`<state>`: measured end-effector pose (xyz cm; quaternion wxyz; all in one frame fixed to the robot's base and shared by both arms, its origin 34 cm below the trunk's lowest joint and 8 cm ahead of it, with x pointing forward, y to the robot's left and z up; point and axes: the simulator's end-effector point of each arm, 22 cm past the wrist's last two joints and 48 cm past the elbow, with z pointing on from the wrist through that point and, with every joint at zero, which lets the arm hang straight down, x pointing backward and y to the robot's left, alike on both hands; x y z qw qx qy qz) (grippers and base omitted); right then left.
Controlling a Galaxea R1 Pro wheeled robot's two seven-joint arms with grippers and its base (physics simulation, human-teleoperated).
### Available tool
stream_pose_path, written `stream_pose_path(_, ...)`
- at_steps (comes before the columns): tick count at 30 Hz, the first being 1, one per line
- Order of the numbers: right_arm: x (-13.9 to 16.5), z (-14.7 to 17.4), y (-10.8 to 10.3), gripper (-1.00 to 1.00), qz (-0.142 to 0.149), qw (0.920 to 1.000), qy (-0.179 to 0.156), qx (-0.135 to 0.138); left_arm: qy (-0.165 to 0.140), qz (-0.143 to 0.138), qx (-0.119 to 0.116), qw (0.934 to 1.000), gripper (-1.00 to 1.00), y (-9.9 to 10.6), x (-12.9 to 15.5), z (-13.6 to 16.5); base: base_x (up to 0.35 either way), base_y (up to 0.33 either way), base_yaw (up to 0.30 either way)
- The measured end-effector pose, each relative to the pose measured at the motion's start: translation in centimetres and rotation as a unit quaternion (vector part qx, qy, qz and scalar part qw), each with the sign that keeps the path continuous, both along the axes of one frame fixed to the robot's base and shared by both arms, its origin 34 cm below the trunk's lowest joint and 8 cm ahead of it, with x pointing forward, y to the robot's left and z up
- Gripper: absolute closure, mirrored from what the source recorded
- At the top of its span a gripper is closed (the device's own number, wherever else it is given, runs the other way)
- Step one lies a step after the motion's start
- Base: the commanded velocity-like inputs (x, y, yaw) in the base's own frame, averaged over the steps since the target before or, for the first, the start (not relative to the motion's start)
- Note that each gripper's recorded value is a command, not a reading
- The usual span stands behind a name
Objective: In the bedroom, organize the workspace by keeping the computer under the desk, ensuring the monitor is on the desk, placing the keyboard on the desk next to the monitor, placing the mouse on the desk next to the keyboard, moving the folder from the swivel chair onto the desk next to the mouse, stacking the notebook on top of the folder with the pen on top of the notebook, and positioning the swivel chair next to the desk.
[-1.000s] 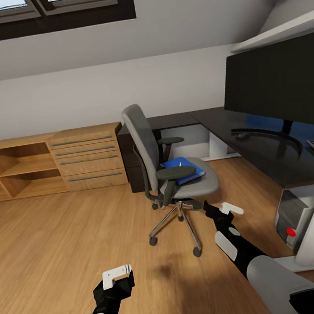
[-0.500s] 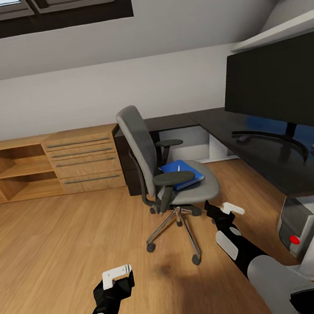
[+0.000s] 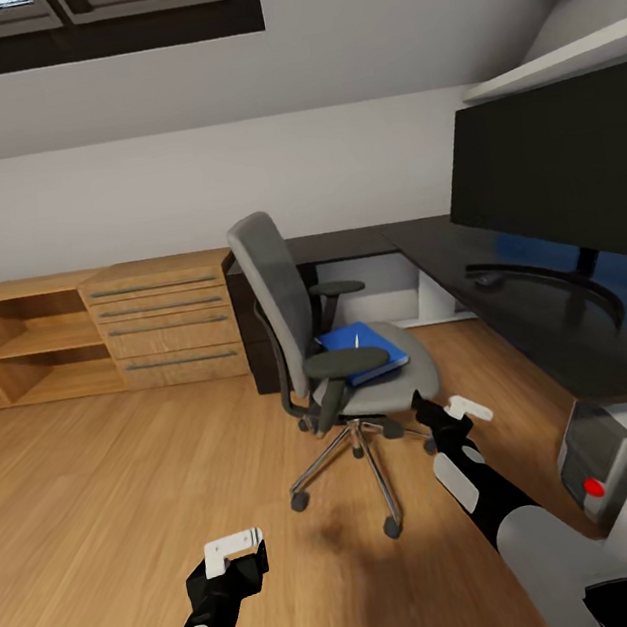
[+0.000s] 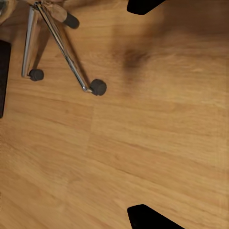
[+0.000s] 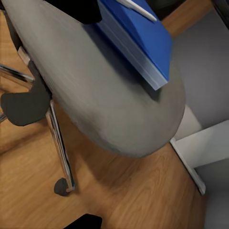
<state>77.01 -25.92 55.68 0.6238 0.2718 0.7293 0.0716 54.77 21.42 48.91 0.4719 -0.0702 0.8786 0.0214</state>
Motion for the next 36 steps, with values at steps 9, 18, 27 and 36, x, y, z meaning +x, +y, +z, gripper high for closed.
stream_pose_path(9, 0.0, 0.0, -0.2, -1.0, -0.002, 1.0, 0.0, 0.0, 0.0, 0.0, 0.0, 1.0, -1.0, 0.0, 0.0, 0.0, 0.196, -0.043, 0.0)
stream_pose_path(18, -0.1, -0.1, -0.3, -1.0, -0.002, 1.0, 0.001, 0.0, 0.0, 0.0, 0.001, 1.0, -1.0, 0.0, 0.0, 0.0, 0.039, -0.006, 0.0)
stream_pose_path(27, -0.9, -1.7, -4.3, -1.0, -0.054, 0.997, 0.016, 0.054, 0.0, 0.0, 0.0, 1.0, -1.0, 0.0, 0.0, 0.0, 0.149, -0.001, 0.0)
stream_pose_path(36, -1.7, -3.3, -6.6, -1.0, -0.083, 0.9904, 0.031, 0.107, 0.002, 0.0, 0.0, 1.0, -1.0, 0.0, 0.0, -0.2, 0.107, 0.0, 0.0)
